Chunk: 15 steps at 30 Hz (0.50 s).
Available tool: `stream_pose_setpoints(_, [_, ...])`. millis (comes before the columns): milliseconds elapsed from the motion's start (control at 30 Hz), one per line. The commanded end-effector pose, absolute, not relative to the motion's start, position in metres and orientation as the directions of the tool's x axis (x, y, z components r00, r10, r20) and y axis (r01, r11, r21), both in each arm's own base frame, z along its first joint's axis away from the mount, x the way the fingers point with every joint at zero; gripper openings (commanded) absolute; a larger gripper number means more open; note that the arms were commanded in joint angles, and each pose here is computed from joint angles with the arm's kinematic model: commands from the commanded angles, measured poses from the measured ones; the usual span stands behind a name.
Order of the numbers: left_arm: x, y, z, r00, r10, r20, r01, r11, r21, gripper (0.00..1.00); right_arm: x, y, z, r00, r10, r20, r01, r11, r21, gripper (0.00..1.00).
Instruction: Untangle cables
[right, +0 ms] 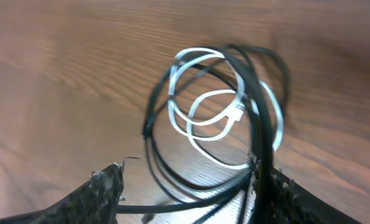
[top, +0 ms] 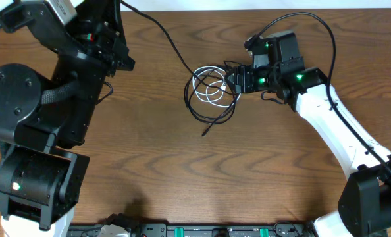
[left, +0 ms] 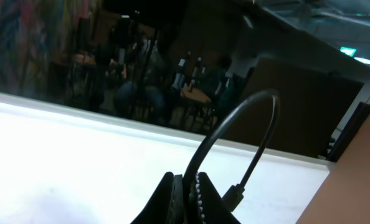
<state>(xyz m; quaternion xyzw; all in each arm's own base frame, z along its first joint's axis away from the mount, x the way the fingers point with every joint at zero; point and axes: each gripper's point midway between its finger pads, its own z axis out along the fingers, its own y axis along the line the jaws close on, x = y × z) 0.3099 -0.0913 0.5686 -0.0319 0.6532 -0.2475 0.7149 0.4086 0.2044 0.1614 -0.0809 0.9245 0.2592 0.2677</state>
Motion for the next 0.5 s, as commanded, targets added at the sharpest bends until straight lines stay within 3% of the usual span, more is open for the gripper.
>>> stream_pose_setpoints(0, [0.306,-0.09,0.574,0.029,-0.401,-0.916,0.32,0.872,-0.371,0.07,0.418,0.191,0.152,-0.848,0.047,-0.528,-0.188,0.905,0.382,0.64])
stream_pose_setpoints(100, [0.306,-0.09,0.568,0.009,-0.395,-0.919,0.312,0.874,-0.373,0.07,0.421,0.188,0.142,-0.855,0.045,-0.516,-0.171,0.916,0.363,0.62])
stream_pose_setpoints(200, [0.308,-0.091,0.559,-0.022,-0.386,-0.922,0.299,0.878,-0.374,0.07,0.421,0.189,0.124,-0.873,0.028,-0.488,-0.166,0.921,0.351,0.5])
stream_pose_setpoints(233, [0.308,-0.091,0.556,-0.033,-0.382,-0.923,0.294,0.879,-0.375,0.07,0.421,0.189,0.118,-0.878,0.017,-0.479,-0.171,0.922,0.347,0.46])
stream_pose_setpoints(333, [0.311,-0.09,0.536,-0.103,-0.358,-0.928,0.258,0.891,-0.373,0.07,0.421,0.19,0.106,-0.886,-0.012,-0.464,-0.187,0.924,0.334,0.13])
stream_pose_setpoints(367, [0.312,-0.089,0.528,-0.125,-0.352,-0.927,0.238,0.897,-0.373,0.07,0.422,0.19,0.106,-0.883,-0.019,-0.469,-0.195,0.924,0.33,0.06])
stream_pose_setpoints(467, [0.319,-0.081,0.495,-0.225,-0.323,-0.92,0.145,0.922,-0.359,0.07,0.427,0.19,0.12,-0.862,-0.031,-0.506,-0.222,0.921,0.321,0.01])
